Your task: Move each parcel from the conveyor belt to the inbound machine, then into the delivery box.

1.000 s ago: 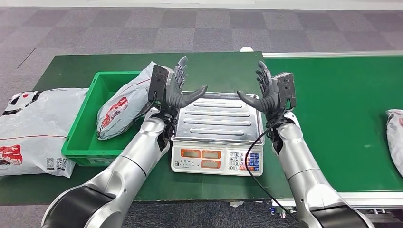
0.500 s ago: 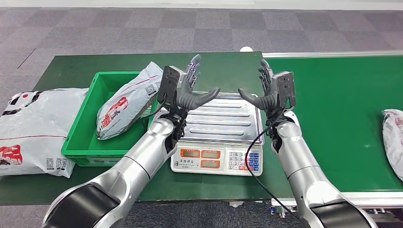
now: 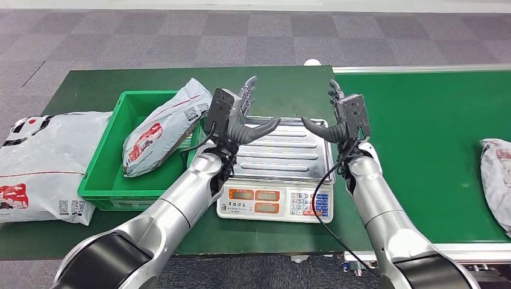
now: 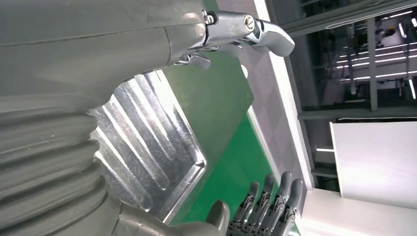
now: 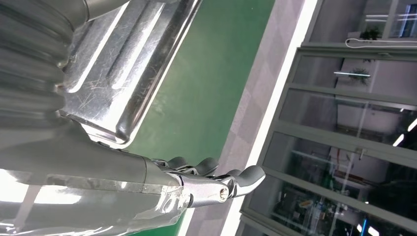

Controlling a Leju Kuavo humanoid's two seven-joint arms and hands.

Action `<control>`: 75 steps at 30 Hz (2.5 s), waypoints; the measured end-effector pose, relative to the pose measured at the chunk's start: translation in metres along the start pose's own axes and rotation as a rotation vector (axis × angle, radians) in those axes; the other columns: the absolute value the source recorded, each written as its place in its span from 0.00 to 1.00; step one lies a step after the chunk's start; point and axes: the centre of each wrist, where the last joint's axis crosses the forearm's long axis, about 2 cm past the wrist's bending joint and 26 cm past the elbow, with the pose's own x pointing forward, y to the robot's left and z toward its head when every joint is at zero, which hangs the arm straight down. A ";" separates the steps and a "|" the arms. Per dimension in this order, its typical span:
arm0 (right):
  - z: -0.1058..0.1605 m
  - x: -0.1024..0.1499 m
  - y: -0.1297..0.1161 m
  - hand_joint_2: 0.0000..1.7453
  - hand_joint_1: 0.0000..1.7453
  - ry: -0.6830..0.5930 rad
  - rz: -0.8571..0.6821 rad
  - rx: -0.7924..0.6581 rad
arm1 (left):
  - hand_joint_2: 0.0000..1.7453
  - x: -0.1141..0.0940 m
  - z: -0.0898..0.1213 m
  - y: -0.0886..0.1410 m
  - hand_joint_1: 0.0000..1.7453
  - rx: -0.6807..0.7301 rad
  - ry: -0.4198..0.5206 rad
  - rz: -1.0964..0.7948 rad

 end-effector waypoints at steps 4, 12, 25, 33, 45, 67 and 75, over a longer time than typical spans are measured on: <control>0.001 -0.002 -0.002 1.00 0.00 0.005 0.003 0.001 | 1.00 -0.003 0.002 0.001 0.00 0.001 0.025 0.008; 0.002 -0.004 -0.008 1.00 0.00 0.013 0.017 0.009 | 1.00 -0.004 0.003 0.002 0.00 0.032 0.049 -0.014; 0.002 -0.007 -0.010 1.00 0.00 0.052 0.054 0.031 | 1.00 -0.004 0.003 0.001 0.00 0.041 0.047 -0.013; 0.000 -0.008 -0.010 1.00 0.00 0.087 0.064 0.048 | 1.00 -0.003 0.002 0.001 0.00 0.038 0.053 -0.017; 0.000 -0.010 -0.009 1.00 0.00 0.103 0.063 0.052 | 1.00 -0.003 0.002 0.001 0.00 0.042 0.060 -0.011; 0.000 -0.010 -0.007 1.00 0.00 0.106 0.065 0.055 | 1.00 -0.003 0.002 -0.003 0.00 0.009 0.053 -0.018; 0.000 -0.010 -0.005 1.00 0.00 0.105 0.065 0.059 | 1.00 -0.003 0.002 -0.003 0.00 0.004 0.048 -0.029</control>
